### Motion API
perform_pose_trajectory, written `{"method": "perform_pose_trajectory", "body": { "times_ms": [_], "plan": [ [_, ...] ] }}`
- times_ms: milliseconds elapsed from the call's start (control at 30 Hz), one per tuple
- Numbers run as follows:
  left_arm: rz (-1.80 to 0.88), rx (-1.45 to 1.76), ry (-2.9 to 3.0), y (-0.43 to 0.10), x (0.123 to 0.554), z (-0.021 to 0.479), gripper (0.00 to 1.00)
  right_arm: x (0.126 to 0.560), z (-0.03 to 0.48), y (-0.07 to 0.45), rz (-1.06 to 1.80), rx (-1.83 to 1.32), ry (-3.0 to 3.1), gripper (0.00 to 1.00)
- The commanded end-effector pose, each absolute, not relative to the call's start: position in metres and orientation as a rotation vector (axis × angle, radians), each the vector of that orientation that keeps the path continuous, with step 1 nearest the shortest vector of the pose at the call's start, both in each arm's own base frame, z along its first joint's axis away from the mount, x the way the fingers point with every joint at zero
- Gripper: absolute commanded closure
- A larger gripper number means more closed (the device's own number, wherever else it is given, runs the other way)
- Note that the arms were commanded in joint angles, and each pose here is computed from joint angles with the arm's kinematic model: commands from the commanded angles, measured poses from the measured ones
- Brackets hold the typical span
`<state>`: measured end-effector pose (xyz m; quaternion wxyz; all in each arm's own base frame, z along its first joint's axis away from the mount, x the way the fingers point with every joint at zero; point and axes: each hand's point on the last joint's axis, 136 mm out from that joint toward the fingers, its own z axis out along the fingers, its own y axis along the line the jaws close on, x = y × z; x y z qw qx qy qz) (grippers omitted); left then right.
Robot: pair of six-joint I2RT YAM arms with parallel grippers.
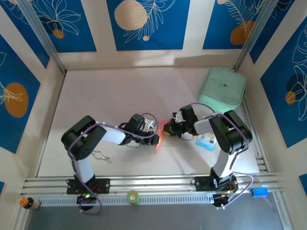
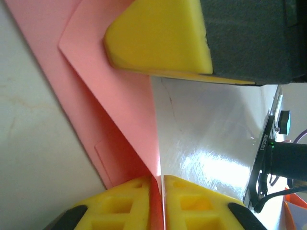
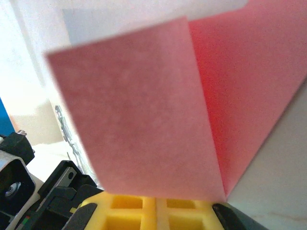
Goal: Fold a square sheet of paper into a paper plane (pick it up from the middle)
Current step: Fold the wing for the fifth time at the center of the table.
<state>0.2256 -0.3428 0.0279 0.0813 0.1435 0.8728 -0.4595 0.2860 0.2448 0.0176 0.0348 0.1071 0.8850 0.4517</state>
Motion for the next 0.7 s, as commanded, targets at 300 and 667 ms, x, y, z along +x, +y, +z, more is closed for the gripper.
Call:
{"method": "perform_pose_trajectory", "body": {
  "times_ms": [300, 667],
  "plan": [
    [-1.439, 0.403, 2.749, -0.330, 0.203, 0.020, 0.97, 0.264, -0.023, 0.230, 1.170, 0.460, 2.901, 0.99],
    [-1.518, 0.405, 2.843, -0.325, 0.181, 0.010, 0.96, 0.256, -0.033, 0.221, 1.080, 0.519, 2.943, 0.99]
  ]
}}
